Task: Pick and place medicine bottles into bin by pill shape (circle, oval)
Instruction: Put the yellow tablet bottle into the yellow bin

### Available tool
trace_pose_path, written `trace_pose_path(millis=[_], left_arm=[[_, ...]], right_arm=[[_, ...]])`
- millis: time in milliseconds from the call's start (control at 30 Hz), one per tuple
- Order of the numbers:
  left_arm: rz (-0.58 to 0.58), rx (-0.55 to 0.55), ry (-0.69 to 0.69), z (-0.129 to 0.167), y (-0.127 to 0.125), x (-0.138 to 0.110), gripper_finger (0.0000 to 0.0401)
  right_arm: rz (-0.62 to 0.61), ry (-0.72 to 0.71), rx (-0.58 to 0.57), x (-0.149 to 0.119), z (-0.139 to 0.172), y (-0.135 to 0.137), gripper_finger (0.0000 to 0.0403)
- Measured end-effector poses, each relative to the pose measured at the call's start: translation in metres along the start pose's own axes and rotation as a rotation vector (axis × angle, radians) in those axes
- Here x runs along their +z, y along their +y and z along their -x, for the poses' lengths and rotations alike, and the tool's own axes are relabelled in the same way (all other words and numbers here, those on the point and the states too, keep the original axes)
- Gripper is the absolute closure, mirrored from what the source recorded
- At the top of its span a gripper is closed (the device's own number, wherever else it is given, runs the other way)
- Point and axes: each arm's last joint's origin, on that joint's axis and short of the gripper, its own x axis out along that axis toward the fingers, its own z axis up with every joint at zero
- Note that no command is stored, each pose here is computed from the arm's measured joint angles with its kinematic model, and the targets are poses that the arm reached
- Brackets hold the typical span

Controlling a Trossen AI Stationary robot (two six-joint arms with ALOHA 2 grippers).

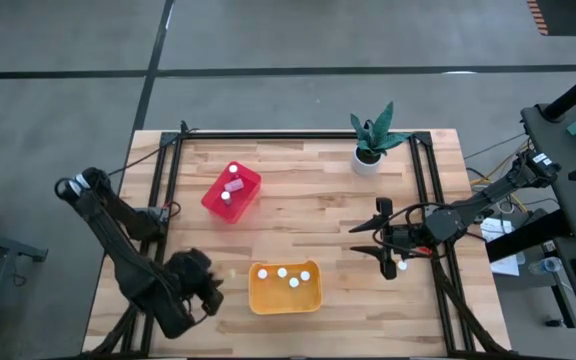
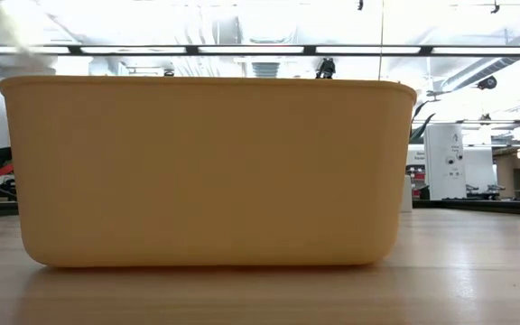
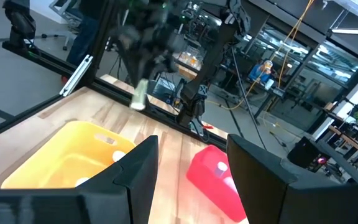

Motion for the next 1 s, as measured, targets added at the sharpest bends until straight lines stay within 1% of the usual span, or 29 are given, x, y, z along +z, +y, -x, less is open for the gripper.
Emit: trace_pose_path(millis=[133,233,400,533,633,733,867,1000], left_arm=[[-0.069,-0.145,-0.237,0.013,-0.003,0.019,0.0325],[-0.137,-0.199,-0.348,0.019,-0.007,0.027,0.0325],[-0.254,-0.243,-0.414,0.021,-0.018,0.042,0.0325],[-0.403,-0.314,-0.441,0.018,-0.035,0.056,0.0325],[-0.51,-0.433,-0.453,0.013,-0.047,0.072,0.0325],[-0.646,-0.551,-0.503,0.003,-0.054,0.087,0.0325],[-0.8,-0.616,-0.58,-0.014,-0.054,0.102,0.0325],[-0.924,-0.657,-0.729,-0.041,-0.051,0.096,0.0325]], right_arm=[[-0.016,0.002,-0.004,0.0,0.0,-0.001,0.022],[-0.017,0.004,-0.003,-0.001,0.0,0.0,0.022],[-0.016,0.005,-0.002,-0.002,0.0,0.0,0.022],[-0.016,0.005,-0.002,-0.002,0.0,0.0,0.022],[-0.016,0.005,-0.002,-0.002,0.0,0.0,0.022],[-0.016,0.005,-0.002,-0.002,0.0,0.0,0.022],[-0.023,0.005,-0.002,-0.002,0.0,0.0,0.022],[-0.049,0.005,-0.001,-0.002,0.0,0.0,0.022]])
